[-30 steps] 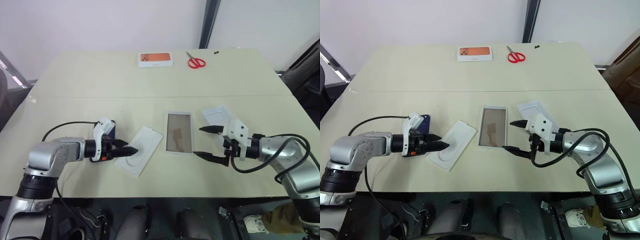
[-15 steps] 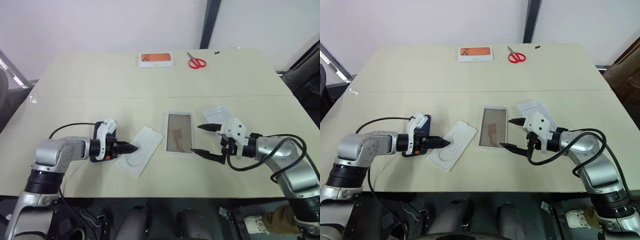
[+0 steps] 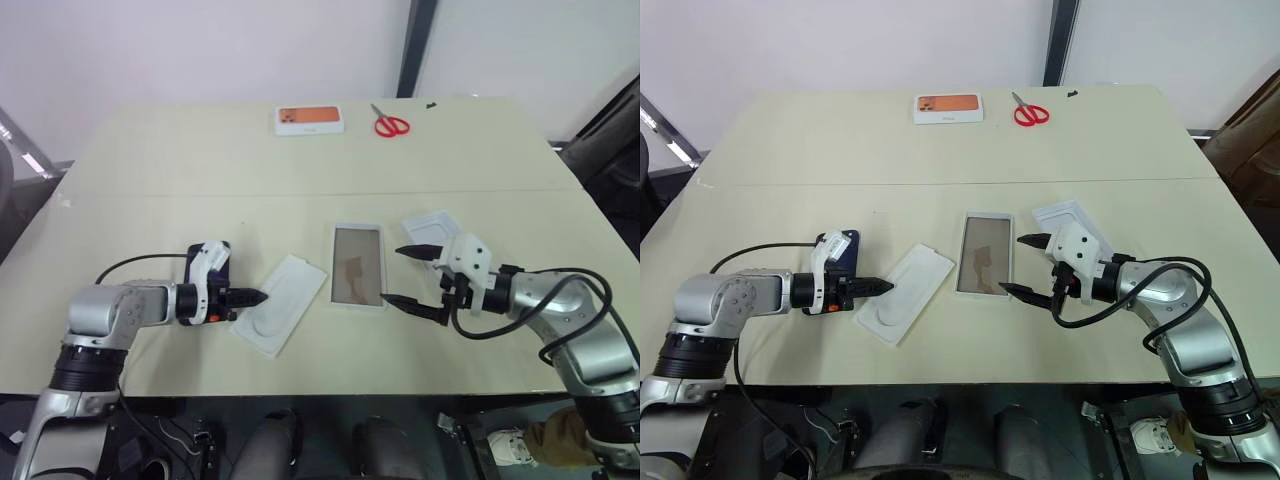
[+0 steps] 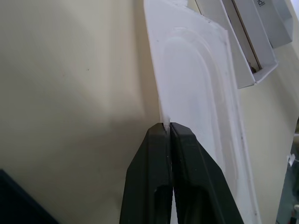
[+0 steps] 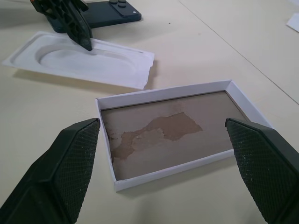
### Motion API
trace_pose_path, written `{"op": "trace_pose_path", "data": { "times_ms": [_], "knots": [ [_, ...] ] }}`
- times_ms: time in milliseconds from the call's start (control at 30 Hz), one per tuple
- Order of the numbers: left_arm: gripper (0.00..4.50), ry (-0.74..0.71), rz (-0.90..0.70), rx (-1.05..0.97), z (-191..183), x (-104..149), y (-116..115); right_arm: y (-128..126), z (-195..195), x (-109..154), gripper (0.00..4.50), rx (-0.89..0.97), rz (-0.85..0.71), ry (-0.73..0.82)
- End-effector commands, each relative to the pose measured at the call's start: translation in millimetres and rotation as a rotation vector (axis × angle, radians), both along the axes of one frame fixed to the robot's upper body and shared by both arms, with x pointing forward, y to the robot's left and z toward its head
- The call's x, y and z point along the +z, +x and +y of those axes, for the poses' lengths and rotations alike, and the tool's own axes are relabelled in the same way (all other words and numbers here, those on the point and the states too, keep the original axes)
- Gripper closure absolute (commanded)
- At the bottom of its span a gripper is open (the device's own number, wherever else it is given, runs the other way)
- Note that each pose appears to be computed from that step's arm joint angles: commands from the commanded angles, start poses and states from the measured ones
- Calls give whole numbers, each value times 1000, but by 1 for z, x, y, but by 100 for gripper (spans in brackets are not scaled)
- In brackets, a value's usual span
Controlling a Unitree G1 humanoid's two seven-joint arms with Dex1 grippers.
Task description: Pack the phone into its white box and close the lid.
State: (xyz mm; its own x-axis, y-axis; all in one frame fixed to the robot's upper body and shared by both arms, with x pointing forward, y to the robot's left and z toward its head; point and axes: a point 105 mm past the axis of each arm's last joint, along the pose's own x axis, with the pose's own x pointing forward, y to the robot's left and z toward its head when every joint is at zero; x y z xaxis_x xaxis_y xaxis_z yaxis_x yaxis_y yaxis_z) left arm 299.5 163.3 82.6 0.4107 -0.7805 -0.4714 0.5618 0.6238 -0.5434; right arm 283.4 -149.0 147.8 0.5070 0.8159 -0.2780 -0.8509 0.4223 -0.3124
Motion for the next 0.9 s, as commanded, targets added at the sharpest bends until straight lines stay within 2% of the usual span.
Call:
{"op": "trace_pose_path", "data": {
  "times_ms": [33, 367, 500, 567, 733, 833, 900],
  "knots": [
    [440, -16, 68, 49, 4, -10, -3, -1, 4, 10, 0, 15, -56, 10],
    [440, -105, 63, 122, 8, 8, 5, 3, 10, 12, 0, 25, -56, 30],
    [440, -159, 30, 147, 10, 21, 11, 1, 15, 8, 0, 42, -46, 29],
    [440, -220, -18, 157, 8, 37, 16, -3, 19, 4, 0, 67, -28, 32],
    [440, -341, -156, 224, 4, 61, 33, -6, 40, -19, 0, 152, 18, -49],
    [440, -365, -189, 228, -3, 67, 34, -5, 39, -42, 0, 166, 83, -162],
    [440, -353, -196, 247, -4, 64, 35, 0, 38, -50, 0, 148, 119, -185]
  ]
}}
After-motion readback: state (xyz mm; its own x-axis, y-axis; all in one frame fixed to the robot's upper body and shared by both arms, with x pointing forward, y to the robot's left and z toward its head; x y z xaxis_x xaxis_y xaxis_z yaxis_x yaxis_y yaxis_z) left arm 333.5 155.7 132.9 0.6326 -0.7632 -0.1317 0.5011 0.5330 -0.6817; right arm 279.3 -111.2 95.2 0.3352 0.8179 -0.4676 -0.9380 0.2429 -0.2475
